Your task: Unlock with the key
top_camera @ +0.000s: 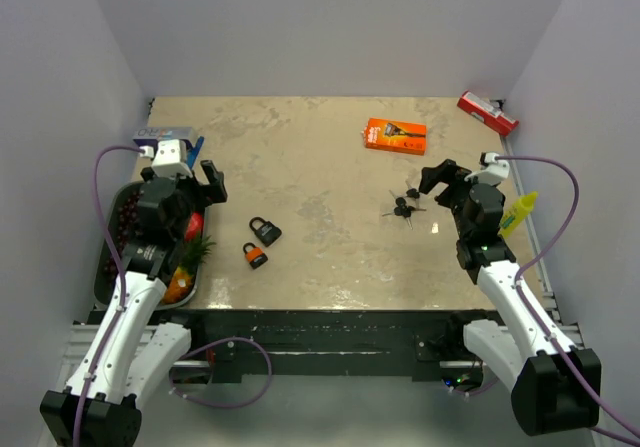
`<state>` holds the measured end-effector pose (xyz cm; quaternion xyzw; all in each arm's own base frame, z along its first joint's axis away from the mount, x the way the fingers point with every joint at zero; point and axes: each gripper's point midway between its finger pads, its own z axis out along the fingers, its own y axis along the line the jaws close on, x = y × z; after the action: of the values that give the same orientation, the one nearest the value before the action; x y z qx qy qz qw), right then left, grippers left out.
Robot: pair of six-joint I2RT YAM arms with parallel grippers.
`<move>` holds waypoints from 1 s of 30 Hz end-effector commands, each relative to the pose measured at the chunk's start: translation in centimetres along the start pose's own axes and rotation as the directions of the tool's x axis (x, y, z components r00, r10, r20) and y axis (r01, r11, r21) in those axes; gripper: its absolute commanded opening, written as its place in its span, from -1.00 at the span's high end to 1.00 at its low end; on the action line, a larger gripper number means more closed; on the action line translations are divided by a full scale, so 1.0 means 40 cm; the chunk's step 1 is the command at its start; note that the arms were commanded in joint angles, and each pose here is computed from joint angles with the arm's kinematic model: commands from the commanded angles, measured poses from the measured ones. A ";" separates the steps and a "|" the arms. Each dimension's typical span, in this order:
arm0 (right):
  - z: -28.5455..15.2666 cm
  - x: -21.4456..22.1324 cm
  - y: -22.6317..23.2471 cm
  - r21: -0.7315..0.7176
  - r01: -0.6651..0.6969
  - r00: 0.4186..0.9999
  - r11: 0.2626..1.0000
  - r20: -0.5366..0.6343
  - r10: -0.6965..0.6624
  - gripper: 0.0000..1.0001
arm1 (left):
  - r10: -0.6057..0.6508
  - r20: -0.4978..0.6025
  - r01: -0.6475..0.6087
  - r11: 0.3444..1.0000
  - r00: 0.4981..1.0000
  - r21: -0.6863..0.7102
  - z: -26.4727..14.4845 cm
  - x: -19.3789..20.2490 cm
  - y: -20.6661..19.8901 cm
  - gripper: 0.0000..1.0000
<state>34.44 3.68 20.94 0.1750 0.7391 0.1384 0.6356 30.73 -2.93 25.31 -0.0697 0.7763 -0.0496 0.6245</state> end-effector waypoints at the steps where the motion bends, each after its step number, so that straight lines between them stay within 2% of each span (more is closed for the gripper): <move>1: 0.002 -0.070 0.033 -0.027 -0.022 0.998 0.999 0.066 0.024 -0.98 | -0.037 0.064 0.039 0.999 0.997 -0.020 -0.003 -0.057 0.004 -0.99; 5: 0.001 -0.079 0.022 0.005 -0.002 0.998 1.000 0.063 0.002 -0.98 | -0.045 0.085 0.048 0.998 0.995 -0.034 -0.005 -0.071 0.009 -0.99; 10: -0.007 -0.085 0.025 0.004 0.025 0.999 1.000 0.047 -0.025 -0.88 | -0.042 0.127 0.049 0.997 0.991 -0.054 -0.004 -0.100 0.017 -0.99; 15: 0.000 -0.088 0.026 0.033 0.040 0.999 0.999 -0.005 -0.040 -0.79 | -0.058 0.168 0.057 0.998 0.984 0.011 0.017 -0.173 -0.026 -0.97; 16: 0.008 -0.064 0.013 0.057 0.052 0.997 0.997 -0.051 -0.050 -0.76 | -0.057 0.133 0.056 0.998 0.989 0.012 0.043 -0.164 -0.033 -0.96; 17: 0.012 -0.060 0.009 0.065 0.065 0.996 0.996 -0.066 -0.060 -0.75 | -0.075 0.147 0.069 0.997 0.986 0.046 0.045 -0.204 -0.055 -0.96; 22: 0.045 0.002 -0.018 0.115 0.095 0.980 0.989 -0.184 -0.073 -0.68 | -0.106 0.123 0.087 0.984 0.987 0.153 0.080 -0.220 -0.116 -0.92; 26: 0.091 0.113 -0.038 0.128 0.137 0.943 0.982 -0.321 -0.089 -0.64 | -0.093 0.065 0.083 0.986 0.994 0.147 0.084 -0.141 -0.106 -0.92; 30: 0.124 0.190 -0.030 0.128 0.180 0.905 0.975 -0.410 -0.113 -0.56 | -0.088 0.074 0.077 0.987 0.993 0.144 0.072 -0.134 -0.102 -0.92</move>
<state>37.24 4.56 13.60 0.1572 0.8593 0.0741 0.4811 35.29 -5.70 29.38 -0.0623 0.7595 -0.1123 0.6377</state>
